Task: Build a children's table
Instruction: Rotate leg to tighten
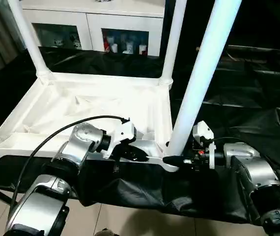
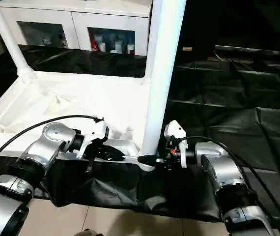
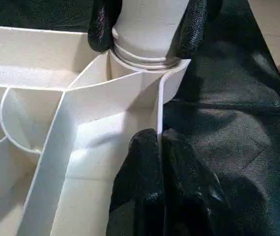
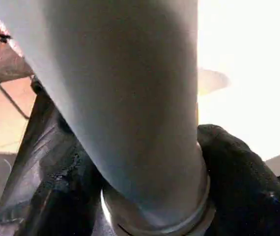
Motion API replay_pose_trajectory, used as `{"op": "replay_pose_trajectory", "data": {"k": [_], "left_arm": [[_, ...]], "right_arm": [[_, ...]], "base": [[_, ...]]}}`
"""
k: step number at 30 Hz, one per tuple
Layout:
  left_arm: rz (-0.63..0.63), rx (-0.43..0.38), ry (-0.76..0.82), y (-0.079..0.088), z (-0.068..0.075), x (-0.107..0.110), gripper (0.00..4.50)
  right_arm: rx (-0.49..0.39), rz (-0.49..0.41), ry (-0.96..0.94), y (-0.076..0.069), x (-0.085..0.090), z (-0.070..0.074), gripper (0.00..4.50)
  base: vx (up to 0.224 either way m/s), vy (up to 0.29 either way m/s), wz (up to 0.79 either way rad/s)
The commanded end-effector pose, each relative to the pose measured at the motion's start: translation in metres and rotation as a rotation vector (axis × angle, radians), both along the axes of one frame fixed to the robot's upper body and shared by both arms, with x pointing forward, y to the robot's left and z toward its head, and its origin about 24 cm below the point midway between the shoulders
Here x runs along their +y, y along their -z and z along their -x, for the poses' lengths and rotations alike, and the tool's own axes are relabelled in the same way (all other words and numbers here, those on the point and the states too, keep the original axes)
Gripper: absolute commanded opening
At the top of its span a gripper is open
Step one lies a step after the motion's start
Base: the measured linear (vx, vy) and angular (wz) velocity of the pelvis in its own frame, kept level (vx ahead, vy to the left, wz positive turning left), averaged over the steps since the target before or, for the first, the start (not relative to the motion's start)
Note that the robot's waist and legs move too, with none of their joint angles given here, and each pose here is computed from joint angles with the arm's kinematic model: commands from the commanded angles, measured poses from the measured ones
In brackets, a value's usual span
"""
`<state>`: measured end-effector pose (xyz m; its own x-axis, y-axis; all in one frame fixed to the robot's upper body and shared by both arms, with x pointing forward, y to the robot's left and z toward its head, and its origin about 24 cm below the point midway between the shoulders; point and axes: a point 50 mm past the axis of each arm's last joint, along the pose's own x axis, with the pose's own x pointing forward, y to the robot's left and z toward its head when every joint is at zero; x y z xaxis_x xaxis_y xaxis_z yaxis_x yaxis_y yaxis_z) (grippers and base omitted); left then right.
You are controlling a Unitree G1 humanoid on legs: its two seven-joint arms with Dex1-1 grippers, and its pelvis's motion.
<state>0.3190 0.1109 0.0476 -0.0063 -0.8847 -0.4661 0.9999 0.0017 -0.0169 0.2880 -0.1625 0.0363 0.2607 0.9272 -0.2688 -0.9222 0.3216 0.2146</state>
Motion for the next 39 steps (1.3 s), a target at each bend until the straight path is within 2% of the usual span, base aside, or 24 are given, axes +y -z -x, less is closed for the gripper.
{"op": "replay_pose_trajectory", "data": {"k": [1,3,7,10,13,15,18,20,22,24,29,30,36,39], "left_arm": [[0.050,-0.012,-0.076,0.001,-0.004,-0.011,0.00],[0.034,-0.032,-0.161,0.003,-0.010,-0.015,0.00],[0.030,-0.076,-0.345,0.004,-0.023,-0.028,0.00],[0.029,-0.096,-0.406,0.002,-0.027,-0.037,0.00],[0.024,-0.144,-0.486,-0.001,-0.033,-0.054,0.00],[0.027,-0.160,-0.510,-0.003,-0.035,-0.061,0.00],[0.030,-0.171,-0.495,-0.004,-0.034,-0.070,0.00],[0.035,-0.173,-0.482,-0.004,-0.033,-0.072,0.00],[0.033,-0.181,-0.445,-0.003,-0.031,-0.071,0.00],[0.032,-0.175,-0.414,-0.001,-0.029,-0.068,0.00],[0.032,-0.138,-0.331,0.004,-0.023,-0.057,0.00],[0.035,-0.110,-0.274,0.006,-0.019,-0.050,0.00],[0.028,-0.084,-0.165,0.007,-0.012,-0.030,0.00],[0.039,-0.034,-0.087,0.005,-0.007,-0.019,0.00]], "right_arm": [[0.028,-0.047,-0.028,0.004,0.012,0.005,2.60],[0.026,-0.040,0.064,0.011,0.015,0.002,2.59],[0.031,0.039,0.408,0.031,0.022,-0.015,2.59],[0.054,0.038,0.526,0.036,0.028,-0.021,2.58],[0.052,0.069,0.670,0.036,0.041,-0.033,2.58],[0.054,0.081,0.711,0.035,0.049,-0.038,2.58],[0.036,0.048,0.716,0.028,0.061,-0.044,2.58],[0.024,0.015,0.699,0.024,0.065,-0.046,3.14],[-0.009,-0.007,0.647,0.019,0.066,-0.046,3.30],[-0.046,0.010,0.584,0.018,0.066,-0.045,3.49],[-0.089,0.009,0.484,0.014,0.053,-0.042,3.94],[-0.117,0.012,0.405,0.010,0.042,-0.039,3.94],[-0.136,0.003,0.264,-0.001,0.014,-0.032,3.94],[-0.134,0.013,0.187,-0.005,-0.001,-0.027,3.94]], "base": [[0.000,0.000,0.00],[0.000,0.000,0.00],[0.000,0.000,0.00],[0.000,0.000,0.00],[0.000,0.000,0.00],[0.000,0.000,0.00],[0.000,0.000,0.00],[0.000,0.000,0.00],[0.000,0.000,0.00],[0.000,0.000,0.00],[0.000,0.000,0.00],[0.000,0.000,0.00],[0.000,0.000,0.00],[0.000,0.000,0.00]]}}
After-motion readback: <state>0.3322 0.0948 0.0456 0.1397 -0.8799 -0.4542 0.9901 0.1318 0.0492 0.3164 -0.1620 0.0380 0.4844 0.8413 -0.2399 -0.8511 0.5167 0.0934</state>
